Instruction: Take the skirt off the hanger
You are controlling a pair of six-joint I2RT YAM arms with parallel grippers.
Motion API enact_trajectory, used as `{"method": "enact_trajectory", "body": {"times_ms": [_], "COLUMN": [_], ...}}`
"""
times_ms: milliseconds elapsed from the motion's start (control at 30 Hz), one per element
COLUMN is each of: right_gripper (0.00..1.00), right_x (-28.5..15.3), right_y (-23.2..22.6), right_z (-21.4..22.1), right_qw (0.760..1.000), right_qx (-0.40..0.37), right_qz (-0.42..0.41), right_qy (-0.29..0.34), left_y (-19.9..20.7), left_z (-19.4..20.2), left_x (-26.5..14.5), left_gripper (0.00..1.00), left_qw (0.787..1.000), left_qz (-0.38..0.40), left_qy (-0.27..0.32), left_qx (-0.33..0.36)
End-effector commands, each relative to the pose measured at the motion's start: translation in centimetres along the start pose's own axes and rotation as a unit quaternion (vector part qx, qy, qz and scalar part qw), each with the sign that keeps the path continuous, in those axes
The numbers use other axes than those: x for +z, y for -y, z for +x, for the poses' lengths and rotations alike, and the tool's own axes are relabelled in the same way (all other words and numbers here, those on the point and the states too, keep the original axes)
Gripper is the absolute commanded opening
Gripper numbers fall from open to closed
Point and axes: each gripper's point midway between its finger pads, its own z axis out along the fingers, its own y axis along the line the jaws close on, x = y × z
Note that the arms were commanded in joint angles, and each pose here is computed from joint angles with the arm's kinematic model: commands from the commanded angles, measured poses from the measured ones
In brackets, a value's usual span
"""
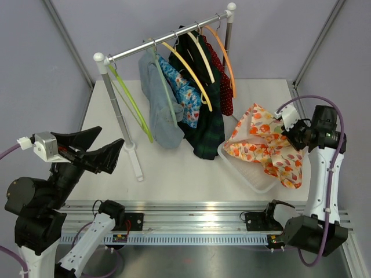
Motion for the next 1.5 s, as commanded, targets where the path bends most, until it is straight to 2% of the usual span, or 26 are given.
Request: {"method": "enact_trajectory", "body": {"times_ms": [0, 100, 200, 267, 467, 667, 800, 900, 933, 1033, 1067, 1100, 1133, 1167, 1200, 1267, 1300, 1367, 1467], "right_gripper": [0.00, 0.00, 0.01, 0.04, 0.08, 0.13, 0.21, 0.33, 0.43, 0.57, 0.71, 0.76, 0.79, 0.92, 0.99, 1.00, 0.99, 1.00, 0.99], "right_x": [2.8, 5.4, 7.4, 8.5, 11.0, 13.4, 15.6, 15.3, 14.4, 11.4, 10.6, 9.8, 8.5, 7.8, 7.2, 5.8, 5.4, 4.5, 3.8], "right_y": [-3.0, -6.9, -8.7, -9.6, -9.1, -7.2, -8.8, -8.6, -7.9, -5.7, -5.3, -4.9, -4.1, -3.8, -3.5, -3.3, -3.5, -4.7, -6.3], "right_z": [1.2, 3.4, 4.9, 5.7, 5.3, 0.9, 0.9, 0.8, 0.4, -0.9, -1.2, -1.5, -2.4, -2.9, -3.5, -5.2, -5.8, -7.7, -8.8], "right_qw": [0.990, 0.975, 0.966, 0.961, 0.967, 0.981, 0.978, 0.975, 0.979, 0.985, 0.985, 0.985, 0.985, 0.984, 0.983, 0.975, 0.971, 0.957, 0.943], "right_qx": [-0.079, -0.095, -0.069, -0.054, 0.003, 0.057, 0.068, 0.087, 0.086, 0.110, 0.128, 0.133, 0.143, 0.154, 0.163, 0.193, 0.202, 0.229, 0.242], "right_qz": [-0.104, -0.196, -0.244, -0.268, -0.253, -0.183, -0.196, -0.201, -0.183, -0.130, -0.119, -0.108, -0.089, -0.078, -0.070, -0.066, -0.075, -0.109, -0.152], "right_qy": [0.049, 0.053, 0.048, 0.037, 0.019, 0.033, -0.009, -0.024, -0.016, 0.011, 0.013, 0.019, 0.036, 0.043, 0.054, 0.088, 0.100, 0.140, 0.169], "left_y": [1.4, 1.7, 1.9, 2.2, 2.5, 1.7, 1.0, 0.1, -0.1, -1.1, -0.4, -1.7, -1.5, -0.9, -2.2, -2.8, -4.3, -5.0, -6.0], "left_z": [-1.2, -0.9, -0.8, -0.6, -0.1, 0.3, -0.1, 0.1, -0.2, 0.0, 1.1, 1.2, 0.5, 2.3, 2.5, 3.4, 3.6, 3.4, 4.6], "left_x": [0.6, 1.1, 1.9, 2.8, 5.3, 7.2, 8.4, 9.7, 10.1, 12.1, 13.2, 14.1, 14.6, 16.2, 16.7, 18.9, 19.1, 20.2, 21.9], "left_gripper": [0.99, 0.99, 0.99, 0.99, 0.99, 0.99, 0.98, 0.98, 0.97, 0.96, 0.96, 0.97, 0.97, 0.98, 0.98, 0.98, 0.98, 0.98, 0.98], "left_qw": [0.999, 0.999, 0.998, 0.997, 0.994, 0.995, 0.995, 0.995, 0.995, 0.994, 0.992, 0.992, 0.992, 0.990, 0.985, 0.979, 0.972, 0.967, 0.959], "left_qz": [0.040, 0.049, 0.057, 0.066, 0.079, 0.065, 0.046, 0.023, 0.012, -0.024, -0.020, -0.063, -0.074, -0.079, -0.125, -0.160, -0.204, -0.227, -0.258], "left_qy": [0.014, 0.008, -0.002, -0.015, -0.047, -0.061, -0.063, -0.070, -0.067, -0.074, -0.090, -0.083, -0.076, -0.100, -0.101, -0.114, -0.111, -0.107, -0.112], "left_qx": [0.012, 0.007, -0.008, -0.021, -0.052, -0.049, -0.054, -0.067, -0.075, -0.082, -0.084, -0.071, -0.068, -0.063, -0.056, -0.046, -0.038, -0.029, -0.019]}}
